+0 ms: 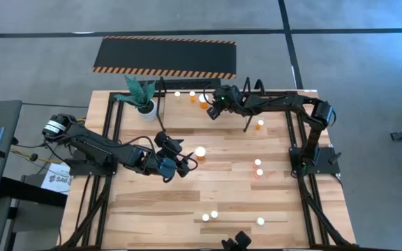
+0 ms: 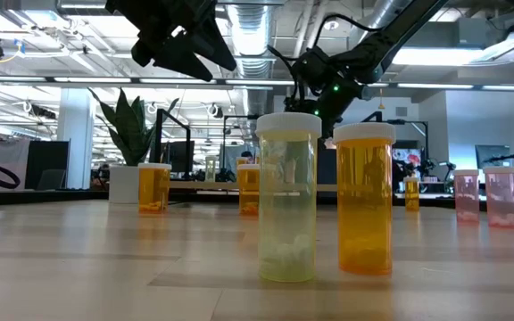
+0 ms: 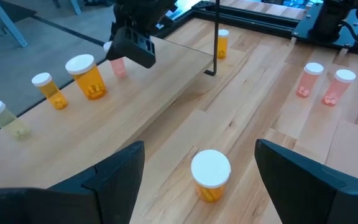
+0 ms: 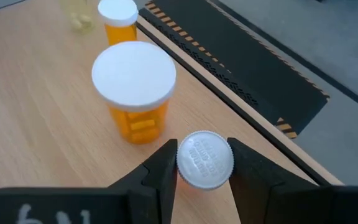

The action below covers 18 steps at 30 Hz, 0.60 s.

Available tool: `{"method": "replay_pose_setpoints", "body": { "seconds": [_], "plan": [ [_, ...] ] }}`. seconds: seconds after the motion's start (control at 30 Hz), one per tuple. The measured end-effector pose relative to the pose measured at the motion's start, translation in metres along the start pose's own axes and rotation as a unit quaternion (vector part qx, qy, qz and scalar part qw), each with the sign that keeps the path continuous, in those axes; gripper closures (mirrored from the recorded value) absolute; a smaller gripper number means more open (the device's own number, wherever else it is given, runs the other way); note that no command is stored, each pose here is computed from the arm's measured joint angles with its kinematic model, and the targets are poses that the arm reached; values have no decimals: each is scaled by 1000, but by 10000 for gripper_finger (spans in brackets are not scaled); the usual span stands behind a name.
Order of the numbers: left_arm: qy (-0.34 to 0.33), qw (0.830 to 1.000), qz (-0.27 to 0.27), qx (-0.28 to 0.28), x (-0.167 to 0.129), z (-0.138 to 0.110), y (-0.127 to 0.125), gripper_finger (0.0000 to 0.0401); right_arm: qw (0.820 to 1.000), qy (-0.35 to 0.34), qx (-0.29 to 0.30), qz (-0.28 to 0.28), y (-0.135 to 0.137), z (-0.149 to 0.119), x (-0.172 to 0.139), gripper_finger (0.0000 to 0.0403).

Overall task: Pick and place medicine bottles onto shelf by color
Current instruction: Put the bottom left pink pill bottle on the shelf

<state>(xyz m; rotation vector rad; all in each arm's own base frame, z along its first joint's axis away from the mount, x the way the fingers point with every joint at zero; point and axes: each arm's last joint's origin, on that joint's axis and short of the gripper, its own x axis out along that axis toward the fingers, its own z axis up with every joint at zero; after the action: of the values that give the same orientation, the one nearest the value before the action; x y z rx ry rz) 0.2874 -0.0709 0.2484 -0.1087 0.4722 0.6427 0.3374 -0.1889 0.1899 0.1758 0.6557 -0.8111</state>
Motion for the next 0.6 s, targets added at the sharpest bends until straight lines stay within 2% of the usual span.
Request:
{"method": "replay_pose_setpoints", "body": {
  "seconds": [0.2, 0.4, 0.6],
  "plan": [
    [0, 1000, 0, -1, 0, 0, 0, 108, 1000, 1, 0, -1, 3, -6, 12, 257],
    [0, 1000, -1, 1, 0, 0, 0, 108, 1000, 14, -11, -11, 12, -24, 35, 257],
    [1, 1000, -5, 1, 0, 0, -1, 108, 999, 22, -23, -15, 10, -23, 29, 257]
  ]
}}
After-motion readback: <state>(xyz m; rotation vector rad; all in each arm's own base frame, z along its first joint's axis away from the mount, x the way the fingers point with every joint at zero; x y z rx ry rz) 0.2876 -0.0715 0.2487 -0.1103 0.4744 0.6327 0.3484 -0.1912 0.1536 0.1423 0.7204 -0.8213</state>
